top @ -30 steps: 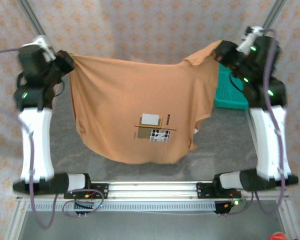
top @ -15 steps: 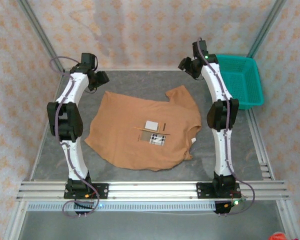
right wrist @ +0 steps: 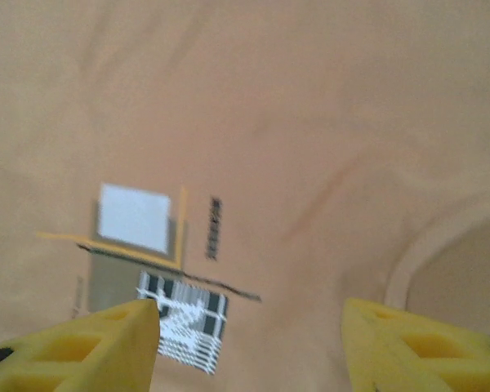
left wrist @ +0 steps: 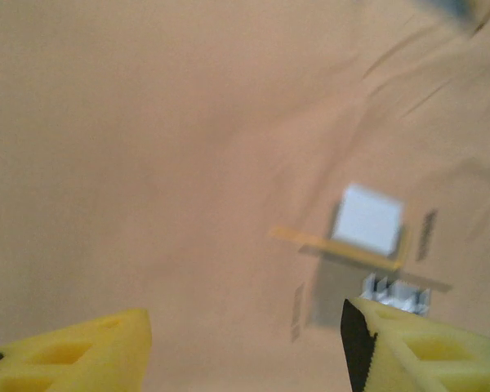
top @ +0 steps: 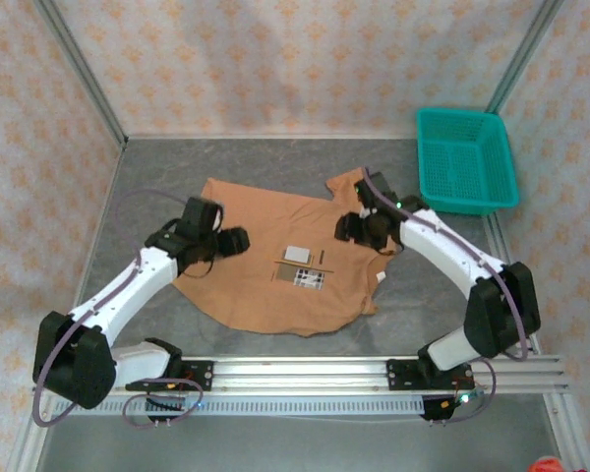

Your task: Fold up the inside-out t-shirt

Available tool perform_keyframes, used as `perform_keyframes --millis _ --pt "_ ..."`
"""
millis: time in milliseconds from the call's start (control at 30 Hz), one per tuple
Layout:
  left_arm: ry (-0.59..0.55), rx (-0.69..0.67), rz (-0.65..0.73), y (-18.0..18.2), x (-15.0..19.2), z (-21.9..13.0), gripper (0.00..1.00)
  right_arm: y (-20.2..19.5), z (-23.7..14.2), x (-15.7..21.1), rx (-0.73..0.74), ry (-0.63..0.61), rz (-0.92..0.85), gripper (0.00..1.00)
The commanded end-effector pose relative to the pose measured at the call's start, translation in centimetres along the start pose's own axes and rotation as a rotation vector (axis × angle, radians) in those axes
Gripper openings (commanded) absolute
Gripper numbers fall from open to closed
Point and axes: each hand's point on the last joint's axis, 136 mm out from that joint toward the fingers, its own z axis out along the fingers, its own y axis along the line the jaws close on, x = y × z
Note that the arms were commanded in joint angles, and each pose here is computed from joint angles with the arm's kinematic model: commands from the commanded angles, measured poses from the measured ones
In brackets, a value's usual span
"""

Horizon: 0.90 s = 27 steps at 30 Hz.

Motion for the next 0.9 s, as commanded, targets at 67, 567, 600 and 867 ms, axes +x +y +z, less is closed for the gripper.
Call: perform_keyframes --millis 67,567,600,867 --pt "0.064 -0.044 -0.064 2.5 3.9 0.2 0.67 -0.8 1.2 5.4 0.017 0.032 0.016 0.61" --pt "0.021 -0.262 -0.15 8.2 -2.6 7.5 0.74 -3.0 10.2 -1.8 0.069 0.016 0.146 0.59" --pt "0.024 -0.27 -0.15 8.5 -3.3 8.0 0.74 -2.8 10.7 -2.9 0.063 0.019 0.144 0.59" --pt "-0.027 -0.346 -0.01 6.3 -7.5 4.3 0.65 -3.0 6.5 -4.9 0.108 0.008 0.079 0.57"
